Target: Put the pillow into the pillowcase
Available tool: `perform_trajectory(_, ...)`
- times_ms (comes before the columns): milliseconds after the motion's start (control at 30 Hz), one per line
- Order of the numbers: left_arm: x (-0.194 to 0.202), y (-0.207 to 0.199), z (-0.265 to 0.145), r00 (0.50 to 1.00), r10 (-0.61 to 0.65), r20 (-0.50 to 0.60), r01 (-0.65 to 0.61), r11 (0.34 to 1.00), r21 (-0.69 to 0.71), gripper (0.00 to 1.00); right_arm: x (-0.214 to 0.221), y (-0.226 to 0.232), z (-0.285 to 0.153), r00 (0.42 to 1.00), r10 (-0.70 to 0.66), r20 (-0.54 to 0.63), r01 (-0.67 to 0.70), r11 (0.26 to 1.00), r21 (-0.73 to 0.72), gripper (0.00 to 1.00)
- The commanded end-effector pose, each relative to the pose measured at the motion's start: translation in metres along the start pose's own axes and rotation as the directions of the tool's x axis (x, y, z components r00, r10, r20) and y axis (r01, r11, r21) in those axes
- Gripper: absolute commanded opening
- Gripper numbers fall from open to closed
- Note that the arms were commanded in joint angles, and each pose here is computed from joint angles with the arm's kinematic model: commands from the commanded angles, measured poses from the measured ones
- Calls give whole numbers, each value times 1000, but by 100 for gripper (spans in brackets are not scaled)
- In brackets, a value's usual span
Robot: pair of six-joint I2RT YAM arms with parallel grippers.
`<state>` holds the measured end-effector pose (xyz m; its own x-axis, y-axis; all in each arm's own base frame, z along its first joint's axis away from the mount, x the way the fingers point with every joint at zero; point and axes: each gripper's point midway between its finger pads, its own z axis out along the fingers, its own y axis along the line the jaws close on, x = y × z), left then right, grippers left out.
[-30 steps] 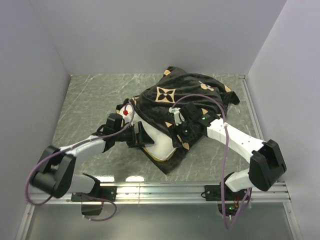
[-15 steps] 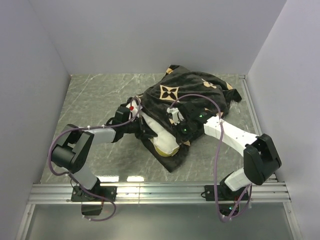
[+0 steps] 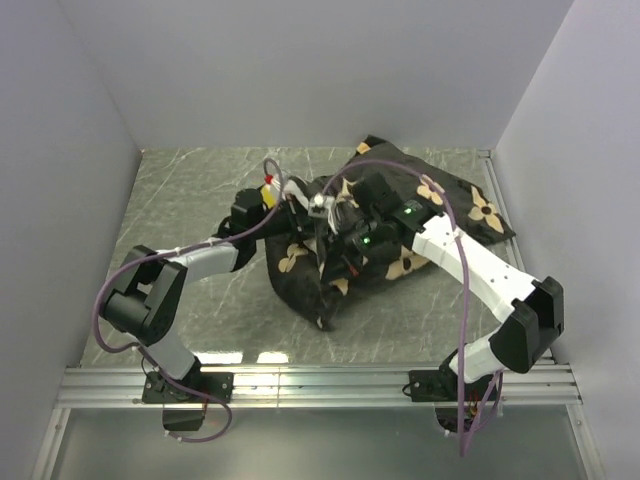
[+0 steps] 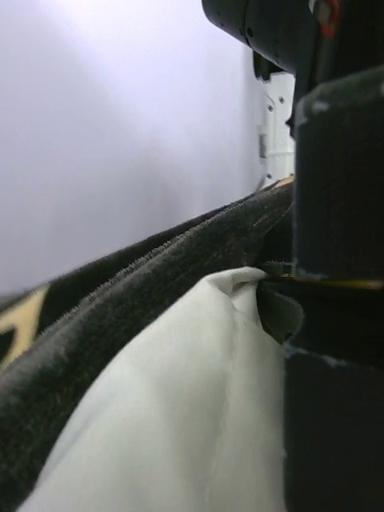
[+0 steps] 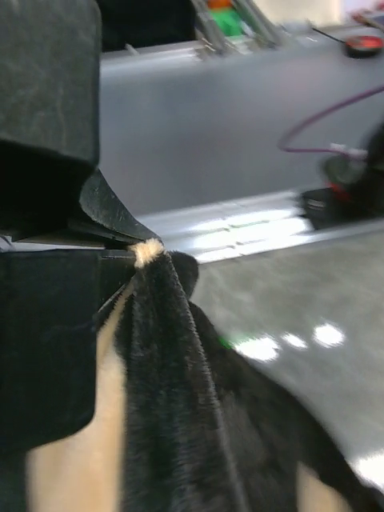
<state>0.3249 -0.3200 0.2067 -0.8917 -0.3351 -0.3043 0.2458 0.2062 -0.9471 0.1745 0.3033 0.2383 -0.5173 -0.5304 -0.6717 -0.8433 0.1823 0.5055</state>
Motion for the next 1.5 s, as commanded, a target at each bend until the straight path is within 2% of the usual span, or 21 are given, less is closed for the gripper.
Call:
perform_trajectory(0, 24, 54, 4, 999, -37, -11, 35, 986, -165, 0, 40, 32, 10, 991, 65, -115, -86, 977, -195, 0)
perform_trajectory(67, 37, 89, -19, 995, -46, -84, 20, 959, -281, 1, 57, 5, 2, 981, 119, -151, -134, 986, -94, 0)
perform_trajectory(100, 45, 95, -28, 992, -38, -124, 0, 957, -291, 18, 66, -3, 1, 975, 151, -161, -163, 985, -62, 0)
perform_trajectory(133, 54, 94, -37, 979, 14, -202, -66, 965, -253, 31, 70, -13, -3, 974, 165, -157, -170, 985, -18, 10)
perform_trajectory(167, 60, 95, -53, 971, -11, -237, -57, 958, -280, 50, 70, -26, -9, 971, 191, -141, -189, 982, 28, 38)
perform_trajectory(233, 54, 85, -69, 946, 127, -299, -200, 953, -227, 62, 59, -41, -14, 975, 187, -116, -178, 980, 87, 63)
perform_trajectory(267, 40, 75, -82, 942, 183, -282, -250, 943, -222, 65, 54, -55, -17, 974, 202, -106, -182, 969, 169, 82)
perform_trajectory(333, 28, 67, -103, 921, 251, -299, -328, 913, -242, 68, 20, -80, -21, 987, 161, -26, -148, 950, 275, 82)
perform_trajectory(367, 6, 60, -117, 923, 296, -246, -359, 891, -276, 71, 3, -94, -27, 984, 176, 28, -174, 915, 363, 83)
perform_trajectory(500, -29, 81, -162, 950, 279, -140, -311, 832, -460, 75, -41, -146, -23, 967, 184, 177, -252, 793, 555, 84)
perform_trajectory(600, -43, 107, -184, 965, 254, -71, -248, 780, -575, 75, -62, -165, 3, 973, 171, 156, -231, 714, 661, 85)
perform_trajectory(667, -53, 118, -195, 975, 224, -3, -180, 777, -604, 75, -76, -157, 20, 984, 137, 111, -175, 686, 706, 91)
perform_trajectory(700, -56, 120, -196, 978, 209, 20, -155, 780, -606, 75, -68, -173, 29, 986, 150, 76, -155, 628, 762, 94)
perform_trajectory(767, -63, 124, -198, 976, 213, 48, -140, 781, -609, 76, -68, -173, 45, 989, 144, 41, -122, 620, 775, 99)
perform_trajectory(1033, -80, 130, -196, 963, 247, 109, -133, 784, -606, 77, -34, -220, 104, 980, 178, -91, -29, 578, 816, 98)
perform_trajectory(1167, -126, 129, -185, 908, 399, 125, -254, 763, -594, 75, -1, -236, 106, 962, 236, -136, -24, 572, 820, 67)
perform_trajectory(1233, -140, 154, -173, 900, 435, 43, -323, 728, -605, 76, 2, -233, 97, 965, 225, -134, -21, 578, 816, 58)
perform_trajectory(1300, -173, 145, -155, 846, 532, -37, -462, 695, -551, 76, 14, -224, 88, 963, 227, -146, -17, 591, 807, 44)
perform_trajectory(1333, -167, 175, -147, 883, 460, -96, -431, 712, -555, 76, 16, -221, 85, 963, 223, -150, -14, 599, 801, 41)
perform_trajectory(1367, -188, 167, -135, 858, 503, -103, -475, 701, -532, 76, 31, -217, 84, 955, 240, -173, -9, 609, 793, 35)
perform_trajectory(1467, -194, 192, -110, 860, 482, -169, -500, 727, -471, 77, 42, -200, 75, 953, 236, -188, -8, 644, 765, 24)
